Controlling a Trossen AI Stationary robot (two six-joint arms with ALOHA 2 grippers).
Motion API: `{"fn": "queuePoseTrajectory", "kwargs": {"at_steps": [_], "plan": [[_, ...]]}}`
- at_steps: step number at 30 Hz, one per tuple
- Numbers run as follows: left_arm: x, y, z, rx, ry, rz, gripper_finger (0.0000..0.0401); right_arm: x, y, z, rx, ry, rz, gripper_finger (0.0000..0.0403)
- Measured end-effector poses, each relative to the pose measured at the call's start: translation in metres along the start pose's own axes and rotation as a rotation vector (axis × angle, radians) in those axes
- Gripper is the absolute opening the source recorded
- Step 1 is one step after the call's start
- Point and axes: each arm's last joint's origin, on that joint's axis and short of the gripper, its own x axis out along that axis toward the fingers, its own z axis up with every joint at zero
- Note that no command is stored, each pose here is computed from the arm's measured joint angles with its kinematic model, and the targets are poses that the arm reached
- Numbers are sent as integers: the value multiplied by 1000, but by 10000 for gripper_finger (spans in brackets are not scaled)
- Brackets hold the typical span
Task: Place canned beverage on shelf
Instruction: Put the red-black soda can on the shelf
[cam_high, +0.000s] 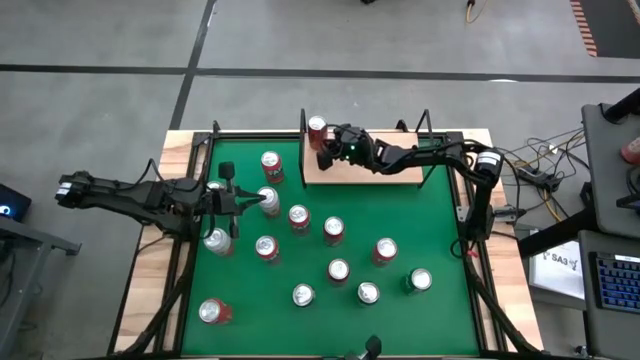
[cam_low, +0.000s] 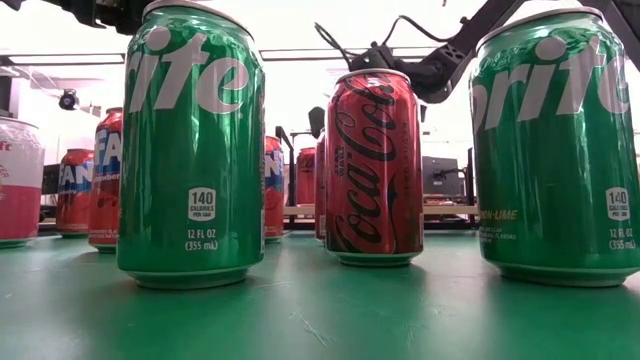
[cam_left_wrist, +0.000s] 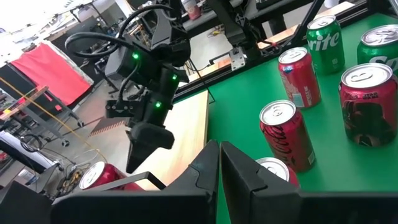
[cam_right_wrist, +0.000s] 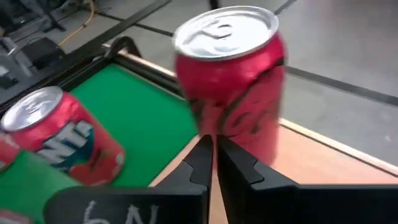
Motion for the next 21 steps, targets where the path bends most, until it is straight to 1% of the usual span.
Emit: {"fn": "queuePoseTrajectory", "kwargs": {"at_steps": [12, 21], "plan": [[0, 0, 1, 6, -6, 3, 0, 3, -14, 7, -4, -32, -33, 12], [0, 0, 1, 7, -7, 3, 0, 4, -18, 9, -13, -34, -42, 12]]}}
